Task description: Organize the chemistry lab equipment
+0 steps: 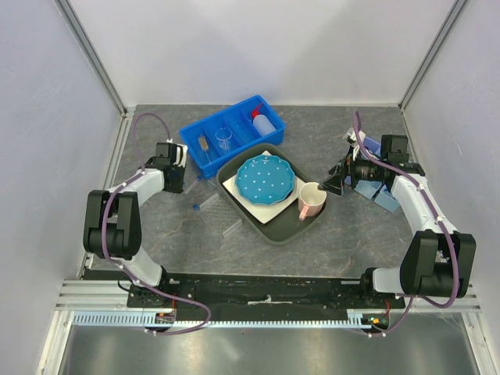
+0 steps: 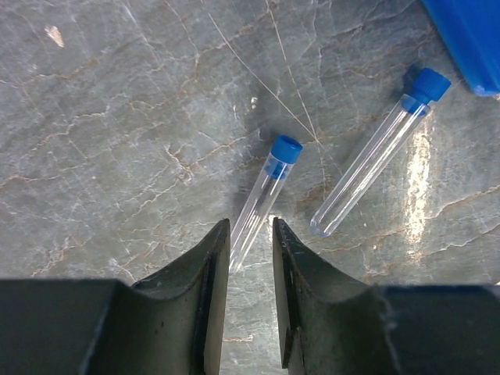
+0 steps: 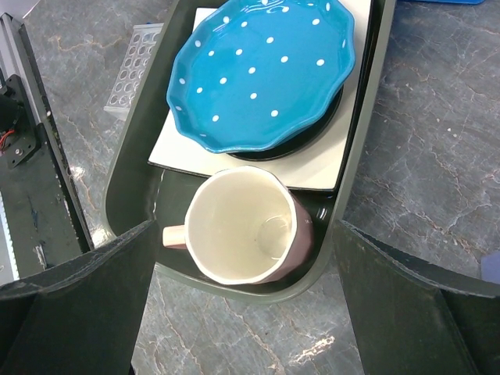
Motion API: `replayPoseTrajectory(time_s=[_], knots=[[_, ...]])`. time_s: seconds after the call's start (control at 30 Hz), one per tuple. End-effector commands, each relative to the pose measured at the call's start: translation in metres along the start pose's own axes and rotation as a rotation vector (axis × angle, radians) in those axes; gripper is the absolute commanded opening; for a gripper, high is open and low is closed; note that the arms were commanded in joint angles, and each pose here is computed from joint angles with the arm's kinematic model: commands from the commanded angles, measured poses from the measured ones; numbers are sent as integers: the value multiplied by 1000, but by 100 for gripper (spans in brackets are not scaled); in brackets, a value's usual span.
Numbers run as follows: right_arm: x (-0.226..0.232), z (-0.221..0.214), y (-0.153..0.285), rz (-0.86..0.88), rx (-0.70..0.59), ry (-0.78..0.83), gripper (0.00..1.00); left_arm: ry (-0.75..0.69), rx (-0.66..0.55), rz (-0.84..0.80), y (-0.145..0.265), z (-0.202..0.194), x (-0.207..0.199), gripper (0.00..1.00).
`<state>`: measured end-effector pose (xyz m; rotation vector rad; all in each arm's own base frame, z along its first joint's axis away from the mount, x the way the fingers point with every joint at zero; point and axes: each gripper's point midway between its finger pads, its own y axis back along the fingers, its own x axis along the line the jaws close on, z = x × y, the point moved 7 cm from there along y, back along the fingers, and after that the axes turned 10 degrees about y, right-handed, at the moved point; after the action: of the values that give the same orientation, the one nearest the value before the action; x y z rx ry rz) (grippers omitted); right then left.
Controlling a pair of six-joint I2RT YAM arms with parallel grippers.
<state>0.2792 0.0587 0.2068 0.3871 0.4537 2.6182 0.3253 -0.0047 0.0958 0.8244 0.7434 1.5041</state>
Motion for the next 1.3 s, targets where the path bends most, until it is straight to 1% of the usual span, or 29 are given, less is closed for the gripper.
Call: replayPoseTrajectory(time_s=[0.0, 0.4, 0.5, 0.53, 0.6, 0.63, 0.67, 0.73, 0.83, 0.87, 0.93, 0.97, 1.0, 1.07, 1.1, 1.13, 1.17, 1.2, 1.23, 1.27], knots=[[1, 6, 0, 30, -27, 44, 98, -12, 1, -18, -3, 8, 1, 35], [2, 7, 0, 33, -29, 48, 98, 48, 79, 18, -18, 1, 13, 34], [2, 7, 0, 38, -30, 46, 98, 62, 103, 38, -20, -2, 16, 29], [2, 8, 0, 37, -31, 51, 98, 67, 116, 45, -21, -4, 17, 25], [2, 7, 1, 38, -31, 49, 98, 83, 125, 64, -21, -6, 20, 21], [3, 7, 0, 40, -29, 47, 98, 89, 131, 69, -21, -7, 22, 13], [3, 7, 1, 39, -30, 48, 98, 93, 130, 75, -19, -6, 22, 11], [5, 6, 0, 50, -29, 45, 98, 102, 96, 96, -8, 0, 25, 6], [9, 3, 1, 78, -26, 58, 98, 117, 42, 105, 8, 7, 28, 4], [10, 2, 1, 95, -29, 93, 98, 130, -5, 98, 22, 13, 28, 4], [16, 0, 3, 124, -19, 101, 98, 147, -45, 45, 35, 16, 24, 4], [17, 1, 4, 131, -23, 107, 98, 164, -94, 9, 51, 19, 21, 4], [17, 5, 4, 133, -26, 116, 98, 167, -111, -78, 57, 19, 13, 3], [23, 8, 5, 154, -21, 124, 98, 171, -148, -191, 72, 15, 2, 3], [26, 11, 3, 172, -10, 184, 98, 153, -218, -319, 92, 20, -9, 3], [31, 19, 6, 186, 11, 195, 98, 142, -244, -380, 101, 19, -14, 2], [34, 23, 5, 199, 25, 213, 98, 166, -243, -439, 107, 12, -21, 2], [39, 30, 5, 211, 42, 239, 98, 139, -304, -564, 130, 12, -31, 2], [48, 44, 4, 245, 42, 282, 98, 126, -333, -623, 140, 11, -37, 2], [53, 52, 3, 260, 35, 300, 98, 127, -337, -686, 148, 4, -46, 2]])
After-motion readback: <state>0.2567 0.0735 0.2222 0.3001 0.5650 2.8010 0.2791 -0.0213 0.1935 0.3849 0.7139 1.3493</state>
